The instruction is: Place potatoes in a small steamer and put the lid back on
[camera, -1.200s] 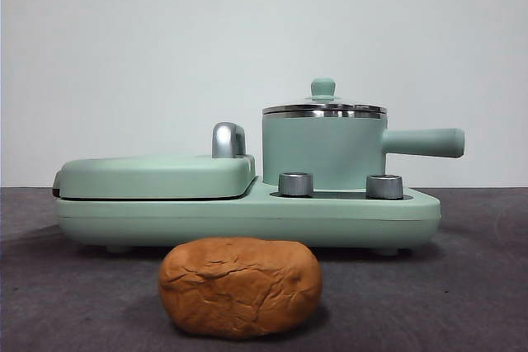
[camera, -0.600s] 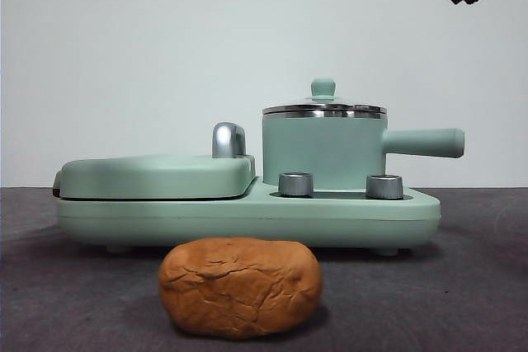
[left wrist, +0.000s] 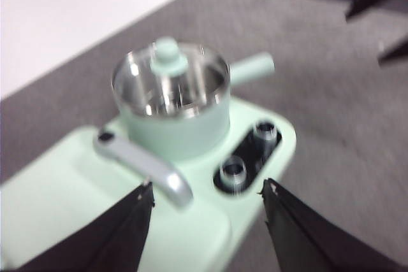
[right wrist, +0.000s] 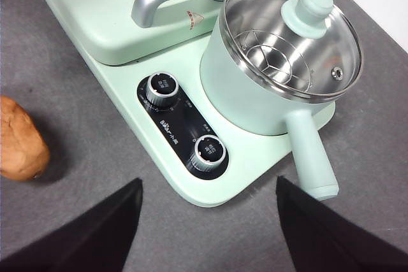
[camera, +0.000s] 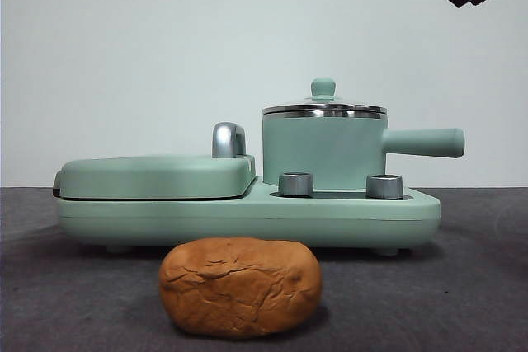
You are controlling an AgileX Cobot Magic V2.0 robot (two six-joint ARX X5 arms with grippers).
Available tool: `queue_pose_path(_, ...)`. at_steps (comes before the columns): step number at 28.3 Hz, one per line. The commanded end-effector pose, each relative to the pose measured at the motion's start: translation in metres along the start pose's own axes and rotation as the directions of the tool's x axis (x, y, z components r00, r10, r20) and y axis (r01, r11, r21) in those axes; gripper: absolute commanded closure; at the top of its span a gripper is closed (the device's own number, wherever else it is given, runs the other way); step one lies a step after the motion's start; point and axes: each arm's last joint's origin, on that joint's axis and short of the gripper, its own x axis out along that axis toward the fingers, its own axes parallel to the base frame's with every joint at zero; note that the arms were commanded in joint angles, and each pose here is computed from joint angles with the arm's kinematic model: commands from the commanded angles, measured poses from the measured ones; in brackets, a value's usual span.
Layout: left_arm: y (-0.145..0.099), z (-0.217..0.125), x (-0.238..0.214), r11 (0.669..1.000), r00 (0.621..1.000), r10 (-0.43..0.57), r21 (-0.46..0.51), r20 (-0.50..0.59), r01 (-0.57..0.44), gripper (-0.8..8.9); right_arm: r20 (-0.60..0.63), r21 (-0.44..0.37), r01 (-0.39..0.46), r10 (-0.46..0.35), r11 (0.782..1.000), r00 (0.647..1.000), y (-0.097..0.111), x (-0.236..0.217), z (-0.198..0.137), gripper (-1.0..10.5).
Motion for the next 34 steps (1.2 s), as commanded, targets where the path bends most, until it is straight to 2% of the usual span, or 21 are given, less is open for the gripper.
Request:
queue_pose_path(1, 0.008, 0.010, 0.018, 0.999, 0.998, 0.014, -0.048, 0.064, -0.011, 5.34, 0.022, 0.022, 0.007, -0.007, 1.000, 1.000, -0.001, -0.003, 0.006, 6.2)
queue_pose_path(5, 0.017, 0.012, 0.052, 0.995, 0.990, 0.066, -0.086, 0.122, -0.056, 5.34, 0.022, 0.032, 0.007, -0.008, 0.999, 1.000, -0.001, -0.003, 0.006, 6.2)
queue_pose_path(10, 0.024, 0.012, 0.103, 0.989, 0.981, 0.072, -0.137, 0.179, -0.048, 5.34, 0.021, 0.051, 0.007, -0.008, 0.999, 1.000, -0.002, -0.003, 0.006, 6.2)
queue_pose_path(22, 0.029, 0.027, 0.225, 0.991, 0.992, 0.030, -0.133, 0.126, -0.013, 5.34, 0.029, 0.090, 0.002, -0.005, 0.996, 1.000, -0.002, -0.003, 0.007, 6.2)
queue_pose_path(28, 0.035, 0.026, 0.261, 0.991, 0.992, 0.021, -0.133, 0.121, -0.005, 5.34, 0.029, 0.090, 0.002, -0.005, 0.996, 1.000, -0.002, -0.003, 0.007, 6.2)
queue_pose_path(34, 0.037, 0.013, 0.275, 0.990, 0.996, 0.016, -0.139, 0.092, -0.003, 5.34, 0.029, 0.090, 0.002, -0.005, 0.996, 1.000, -0.002, -0.003, 0.007, 6.2)
